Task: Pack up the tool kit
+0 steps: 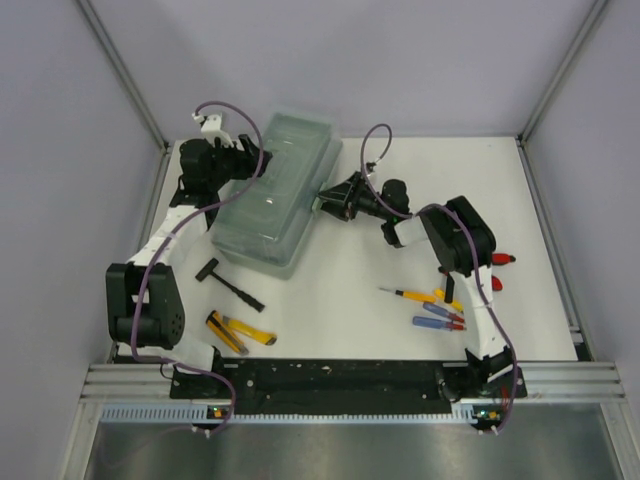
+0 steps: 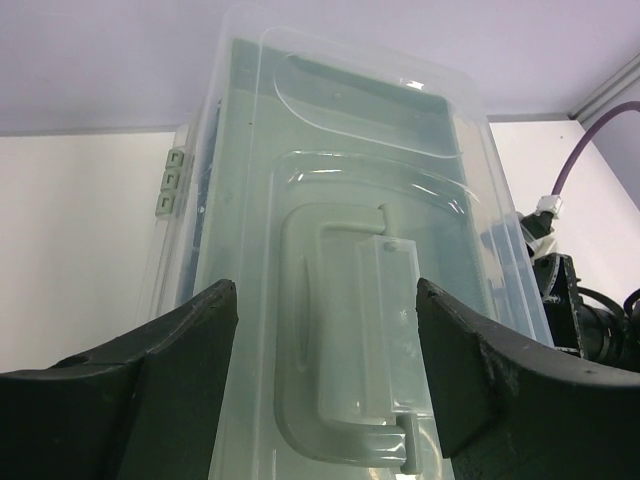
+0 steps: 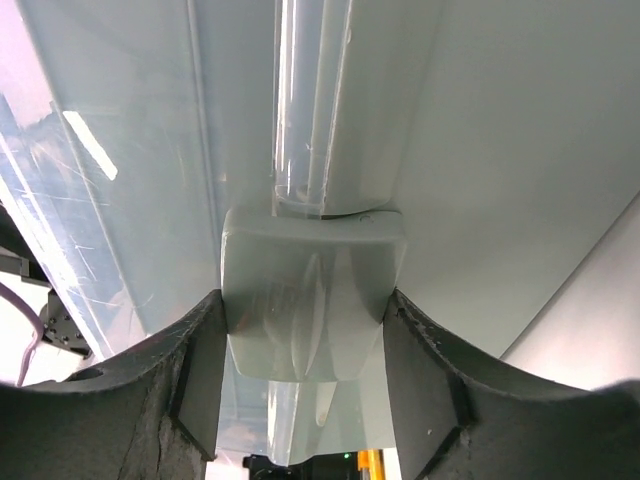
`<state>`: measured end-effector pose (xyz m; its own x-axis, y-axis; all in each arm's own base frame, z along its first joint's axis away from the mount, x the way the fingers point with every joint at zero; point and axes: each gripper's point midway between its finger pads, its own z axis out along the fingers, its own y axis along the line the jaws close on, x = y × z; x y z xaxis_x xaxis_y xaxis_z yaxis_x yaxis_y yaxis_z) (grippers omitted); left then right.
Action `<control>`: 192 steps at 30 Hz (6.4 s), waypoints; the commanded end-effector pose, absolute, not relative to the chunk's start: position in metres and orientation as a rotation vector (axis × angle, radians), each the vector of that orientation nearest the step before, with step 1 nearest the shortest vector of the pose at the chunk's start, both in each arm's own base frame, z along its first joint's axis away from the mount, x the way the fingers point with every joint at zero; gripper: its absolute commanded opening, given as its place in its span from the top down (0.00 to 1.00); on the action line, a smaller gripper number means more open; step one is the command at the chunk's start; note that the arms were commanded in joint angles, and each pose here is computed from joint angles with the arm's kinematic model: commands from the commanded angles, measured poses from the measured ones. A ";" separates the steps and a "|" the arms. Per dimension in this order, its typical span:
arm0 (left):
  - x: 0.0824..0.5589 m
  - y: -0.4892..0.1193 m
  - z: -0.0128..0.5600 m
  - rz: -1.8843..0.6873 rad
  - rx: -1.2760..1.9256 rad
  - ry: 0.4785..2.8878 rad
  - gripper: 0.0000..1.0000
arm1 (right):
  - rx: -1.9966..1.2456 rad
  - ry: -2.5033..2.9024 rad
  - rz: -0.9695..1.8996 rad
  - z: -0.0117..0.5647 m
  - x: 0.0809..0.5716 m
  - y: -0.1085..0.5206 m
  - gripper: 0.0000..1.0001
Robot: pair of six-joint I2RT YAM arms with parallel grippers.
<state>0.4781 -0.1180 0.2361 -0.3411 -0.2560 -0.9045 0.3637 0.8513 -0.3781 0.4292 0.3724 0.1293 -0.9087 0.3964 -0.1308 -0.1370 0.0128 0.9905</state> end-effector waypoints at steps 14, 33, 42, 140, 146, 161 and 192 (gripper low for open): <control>0.280 -0.212 0.063 -1.260 -0.091 2.792 0.28 | 0.108 1.829 1.771 0.210 0.419 0.415 0.77; 0.287 -0.202 0.058 -1.137 -0.142 2.811 0.28 | 0.166 1.923 1.637 0.203 0.418 0.403 0.73; 0.297 -0.182 0.044 -1.038 -0.347 2.841 0.27 | 0.209 1.660 1.855 0.218 0.408 0.387 0.72; 0.359 -0.199 0.184 -1.118 -0.024 2.306 0.38 | -0.036 2.310 0.876 0.252 0.409 0.399 0.40; 0.360 -0.201 0.185 -1.139 -0.033 2.308 0.41 | 0.006 2.354 0.781 0.236 0.405 0.404 0.40; 0.366 -0.206 0.207 -1.157 0.060 2.250 0.38 | 0.031 2.361 1.203 0.256 0.403 0.426 0.40; 0.374 -0.209 0.313 -1.097 0.249 1.975 0.36 | 0.194 2.105 1.664 0.277 0.409 0.408 0.47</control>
<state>0.3772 -0.1928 0.2680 -0.7154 -0.1978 -0.6701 0.3917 0.6808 -0.6190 0.4241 0.4028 0.2704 -0.8751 0.4090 -0.2586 -0.1451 0.2881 0.9465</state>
